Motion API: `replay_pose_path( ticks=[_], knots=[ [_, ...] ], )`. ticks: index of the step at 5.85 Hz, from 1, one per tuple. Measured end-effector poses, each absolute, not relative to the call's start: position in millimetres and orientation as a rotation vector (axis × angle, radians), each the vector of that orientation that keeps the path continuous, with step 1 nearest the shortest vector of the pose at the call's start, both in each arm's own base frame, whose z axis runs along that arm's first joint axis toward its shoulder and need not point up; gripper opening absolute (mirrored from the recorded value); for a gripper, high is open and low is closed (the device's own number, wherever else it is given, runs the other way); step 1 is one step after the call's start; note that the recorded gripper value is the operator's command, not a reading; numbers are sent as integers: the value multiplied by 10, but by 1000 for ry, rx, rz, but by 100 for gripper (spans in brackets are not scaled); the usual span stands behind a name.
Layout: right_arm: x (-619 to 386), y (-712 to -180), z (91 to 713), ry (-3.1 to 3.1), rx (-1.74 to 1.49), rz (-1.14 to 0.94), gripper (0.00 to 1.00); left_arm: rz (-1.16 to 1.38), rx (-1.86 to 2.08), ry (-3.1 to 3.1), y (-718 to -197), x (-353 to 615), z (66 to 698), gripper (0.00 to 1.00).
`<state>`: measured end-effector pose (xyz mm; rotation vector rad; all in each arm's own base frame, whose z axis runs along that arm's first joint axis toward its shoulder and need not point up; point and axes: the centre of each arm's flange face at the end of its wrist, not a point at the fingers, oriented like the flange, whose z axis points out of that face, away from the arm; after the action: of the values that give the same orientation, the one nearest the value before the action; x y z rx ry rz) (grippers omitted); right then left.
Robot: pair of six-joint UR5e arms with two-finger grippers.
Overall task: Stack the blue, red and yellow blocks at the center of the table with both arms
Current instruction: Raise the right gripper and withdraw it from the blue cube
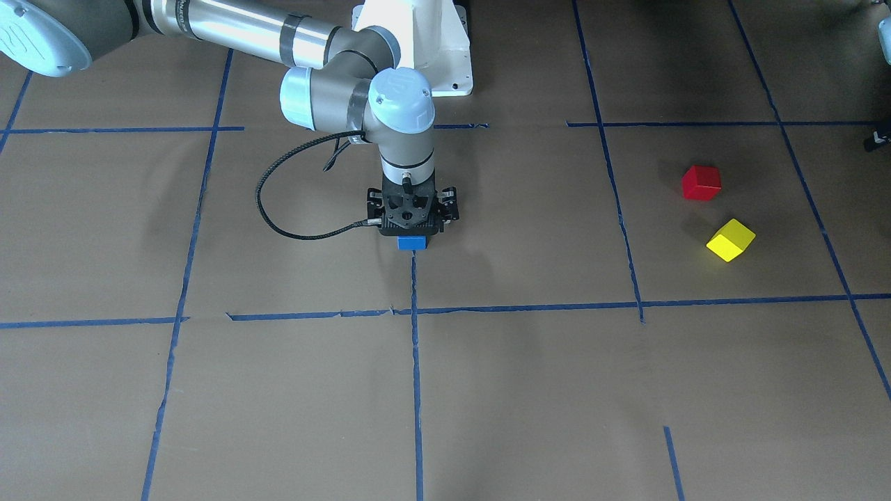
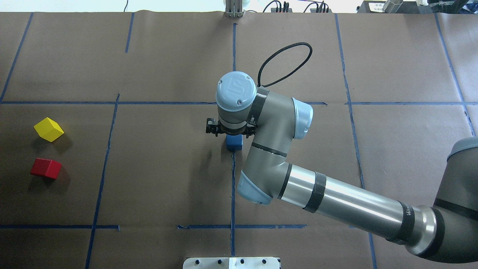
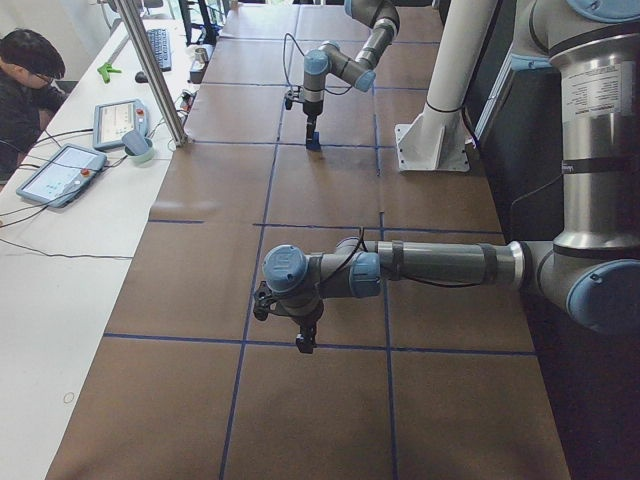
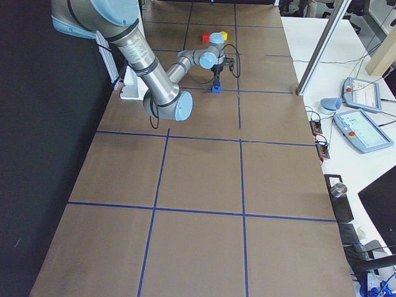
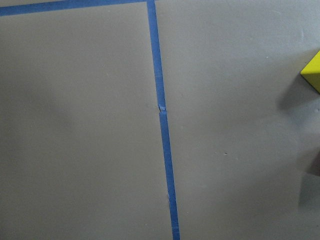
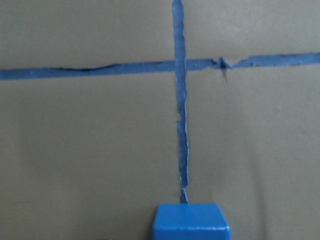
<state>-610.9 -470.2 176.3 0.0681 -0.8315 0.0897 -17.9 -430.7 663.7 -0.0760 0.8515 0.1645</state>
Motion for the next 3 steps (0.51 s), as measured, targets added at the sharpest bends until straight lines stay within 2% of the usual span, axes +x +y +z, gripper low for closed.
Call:
replay_pose_path(
  ticks=[2,3],
  knots=[
    [-5344,-5302,1770,-836,69,58,100,174,-61,846,-4327,-183,6571,100],
    [-4738,-5671,2088,-821,81,7,100,176,-57,843,-4334,-183,6553,100]
  ],
)
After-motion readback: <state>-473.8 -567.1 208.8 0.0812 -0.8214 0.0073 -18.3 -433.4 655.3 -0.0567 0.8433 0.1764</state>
